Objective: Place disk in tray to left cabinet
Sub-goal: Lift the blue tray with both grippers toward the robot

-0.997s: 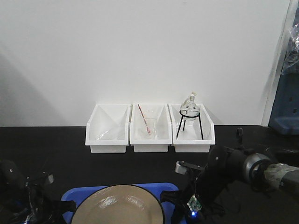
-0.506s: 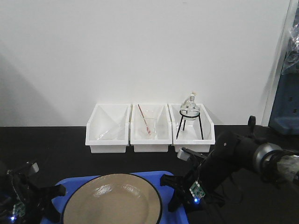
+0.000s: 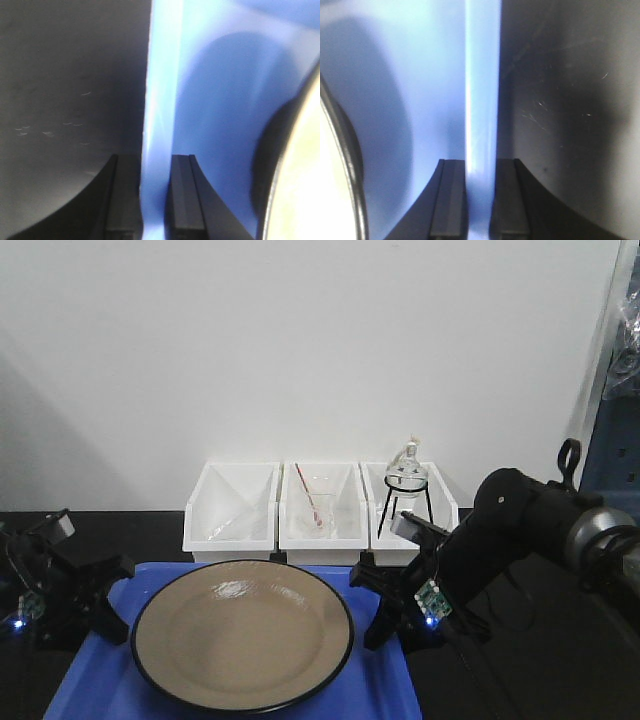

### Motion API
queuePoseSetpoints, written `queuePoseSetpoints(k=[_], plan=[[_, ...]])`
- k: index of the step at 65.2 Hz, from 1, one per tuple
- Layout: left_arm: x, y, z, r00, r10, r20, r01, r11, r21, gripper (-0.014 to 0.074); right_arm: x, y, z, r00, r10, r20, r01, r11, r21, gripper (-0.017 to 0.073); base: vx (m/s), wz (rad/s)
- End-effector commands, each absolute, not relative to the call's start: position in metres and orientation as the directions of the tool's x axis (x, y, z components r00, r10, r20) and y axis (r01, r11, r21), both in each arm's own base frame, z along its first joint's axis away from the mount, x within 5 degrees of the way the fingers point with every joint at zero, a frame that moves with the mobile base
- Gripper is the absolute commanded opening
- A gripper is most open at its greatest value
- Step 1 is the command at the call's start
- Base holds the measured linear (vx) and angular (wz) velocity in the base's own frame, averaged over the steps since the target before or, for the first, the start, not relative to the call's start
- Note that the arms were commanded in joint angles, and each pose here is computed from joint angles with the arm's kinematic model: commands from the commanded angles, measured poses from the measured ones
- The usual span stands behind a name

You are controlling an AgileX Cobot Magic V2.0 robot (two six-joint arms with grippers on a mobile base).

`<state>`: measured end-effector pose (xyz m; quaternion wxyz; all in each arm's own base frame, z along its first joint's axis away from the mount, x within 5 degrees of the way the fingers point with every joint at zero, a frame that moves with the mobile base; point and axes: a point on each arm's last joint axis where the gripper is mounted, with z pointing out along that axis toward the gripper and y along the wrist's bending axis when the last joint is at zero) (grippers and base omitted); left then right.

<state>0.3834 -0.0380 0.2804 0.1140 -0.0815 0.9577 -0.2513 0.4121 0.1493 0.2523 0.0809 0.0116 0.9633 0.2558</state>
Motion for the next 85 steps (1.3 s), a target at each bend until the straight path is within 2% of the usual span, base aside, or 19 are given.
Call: queuePoseSetpoints(k=[1, 13, 31, 52, 64, 85], plan=[[0.374, -0.053, 0.33, -0.939, -0.278, -0.2, -0.094, 0.77, -0.631, -0.0003, 0.404, 0.153, 0.313, -0.97, 0.127, -0.208, -0.036, 0.768, 0.639, -0.0004, 0.0, 0.0], [0.372, -0.056, 0.336, -0.943, -0.298, -0.148, -0.128, 0.735, -0.666, -0.0003, 0.406, 0.142, 0.345, -0.965, 0.146, -0.218, -0.049, 0.718, 0.695, -0.0004, 0.0, 0.0], [0.369, -0.064, 0.346, -0.943, -0.315, -0.11, -0.129, 0.649, -0.75, -0.0003, 0.402, 0.137, 0.371, -0.957, 0.14, -0.254, -0.076, 0.724, 0.686, -0.0004, 0.0, 0.0], [0.363, -0.063, 0.369, -0.922, -0.352, -0.159, -0.111, 0.636, -0.764, -0.0003, 0.397, 0.135, 0.381, -0.95, 0.152, -0.272, -0.082, 0.721, 0.688, -0.0004, 0.0, 0.0], [0.363, -0.064, 0.402, -0.902, -0.367, -0.225, -0.059, 0.623, -0.78, -0.0003, 0.397, 0.136, 0.382, -0.952, 0.156, -0.264, -0.078, 0.709, 0.701, -0.0004, 0.0, 0.0], [0.36, -0.064, 0.408, -0.907, -0.374, -0.194, -0.083, 0.61, -0.788, -0.0003, 0.393, 0.137, 0.399, -0.942, 0.174, -0.286, -0.092, 0.687, 0.721, -0.0004, 0.0, 0.0]])
